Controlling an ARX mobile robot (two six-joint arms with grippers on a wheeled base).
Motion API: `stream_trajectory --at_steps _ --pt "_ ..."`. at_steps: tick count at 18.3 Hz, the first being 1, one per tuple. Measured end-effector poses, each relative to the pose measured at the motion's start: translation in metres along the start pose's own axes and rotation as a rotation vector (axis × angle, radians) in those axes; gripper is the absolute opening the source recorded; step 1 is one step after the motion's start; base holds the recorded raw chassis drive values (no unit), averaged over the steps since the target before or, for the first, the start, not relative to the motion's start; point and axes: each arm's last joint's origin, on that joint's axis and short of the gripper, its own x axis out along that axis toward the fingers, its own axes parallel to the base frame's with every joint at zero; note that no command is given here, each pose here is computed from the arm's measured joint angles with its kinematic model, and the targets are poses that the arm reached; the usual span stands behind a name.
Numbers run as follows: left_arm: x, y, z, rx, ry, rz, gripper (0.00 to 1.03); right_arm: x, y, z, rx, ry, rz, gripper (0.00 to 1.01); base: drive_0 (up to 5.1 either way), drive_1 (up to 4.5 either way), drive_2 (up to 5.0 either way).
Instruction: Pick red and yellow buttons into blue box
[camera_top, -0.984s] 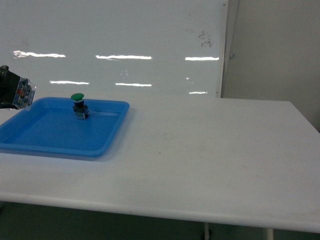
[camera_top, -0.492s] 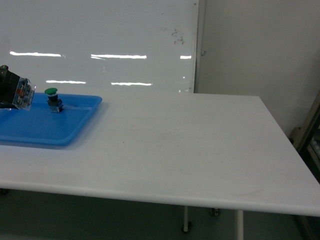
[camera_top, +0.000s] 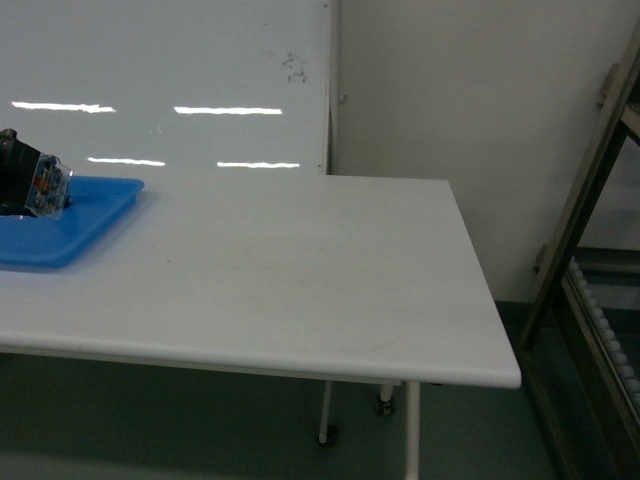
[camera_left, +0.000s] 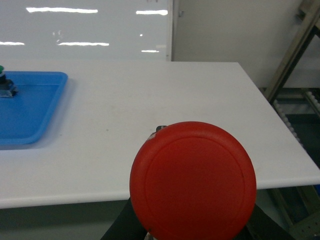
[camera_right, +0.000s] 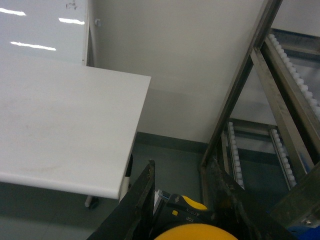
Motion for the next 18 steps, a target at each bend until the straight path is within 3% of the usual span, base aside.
stream_trajectory --at_steps 18 --pt "0.0002 -0.0001 -0.0004 0.0 0.003 -0.001 0.22 0.0 0.0001 -0.0002 0.0 0.001 0.001 0.3 4.7 -3.75 -1.0"
